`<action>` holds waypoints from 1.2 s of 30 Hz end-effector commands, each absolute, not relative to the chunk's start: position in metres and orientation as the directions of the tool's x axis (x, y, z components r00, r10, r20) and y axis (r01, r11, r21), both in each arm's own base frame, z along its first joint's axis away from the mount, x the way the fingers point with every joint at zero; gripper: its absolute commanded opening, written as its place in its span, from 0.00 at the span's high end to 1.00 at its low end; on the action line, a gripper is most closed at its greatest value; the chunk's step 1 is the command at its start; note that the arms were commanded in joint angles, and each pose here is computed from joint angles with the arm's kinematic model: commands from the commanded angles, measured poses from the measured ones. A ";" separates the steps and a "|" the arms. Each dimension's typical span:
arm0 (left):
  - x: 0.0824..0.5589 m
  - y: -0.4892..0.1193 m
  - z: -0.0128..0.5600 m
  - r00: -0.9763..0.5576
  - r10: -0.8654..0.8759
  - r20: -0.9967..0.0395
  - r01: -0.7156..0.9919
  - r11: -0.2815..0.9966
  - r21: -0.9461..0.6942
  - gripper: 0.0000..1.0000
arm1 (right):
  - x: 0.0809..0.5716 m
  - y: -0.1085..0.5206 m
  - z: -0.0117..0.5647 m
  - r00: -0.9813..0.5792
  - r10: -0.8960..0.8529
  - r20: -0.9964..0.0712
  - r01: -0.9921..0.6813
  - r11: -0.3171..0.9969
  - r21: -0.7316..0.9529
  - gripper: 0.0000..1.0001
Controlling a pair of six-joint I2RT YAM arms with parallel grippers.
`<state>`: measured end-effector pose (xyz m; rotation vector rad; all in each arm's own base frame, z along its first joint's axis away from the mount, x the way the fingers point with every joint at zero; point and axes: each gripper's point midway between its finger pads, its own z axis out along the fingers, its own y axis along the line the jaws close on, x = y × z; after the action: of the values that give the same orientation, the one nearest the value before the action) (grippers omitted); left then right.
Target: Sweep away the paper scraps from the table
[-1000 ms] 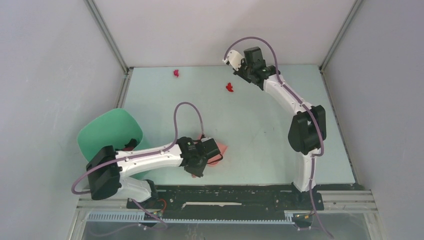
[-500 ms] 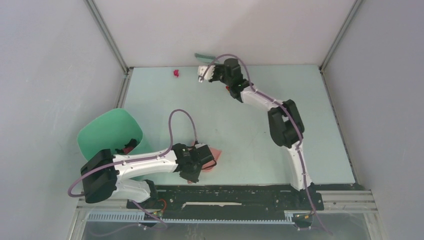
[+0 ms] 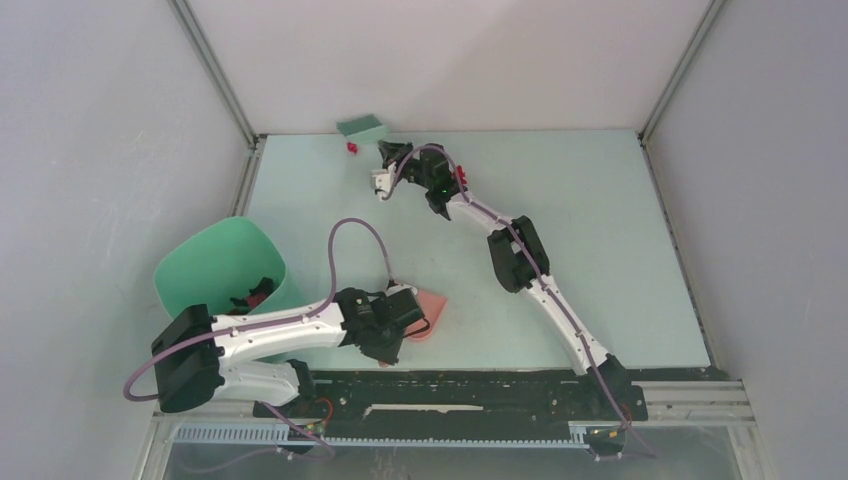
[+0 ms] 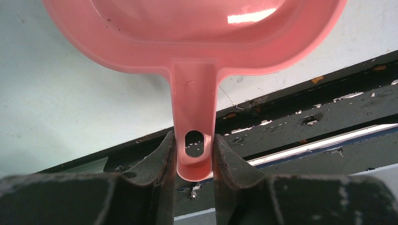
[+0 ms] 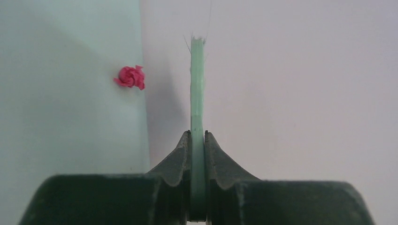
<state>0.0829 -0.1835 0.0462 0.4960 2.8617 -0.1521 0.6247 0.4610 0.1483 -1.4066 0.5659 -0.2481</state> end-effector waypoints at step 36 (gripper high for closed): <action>0.086 -0.199 0.069 -0.877 0.347 -0.331 0.411 0.900 -0.144 1.00 | 0.502 0.439 0.156 0.955 -0.251 -0.160 -0.199 -0.136 -0.971 1.00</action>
<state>0.0847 -0.1961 0.0629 0.5468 2.8097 -0.2550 0.5249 0.4546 0.0792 -1.7698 0.4324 -0.0168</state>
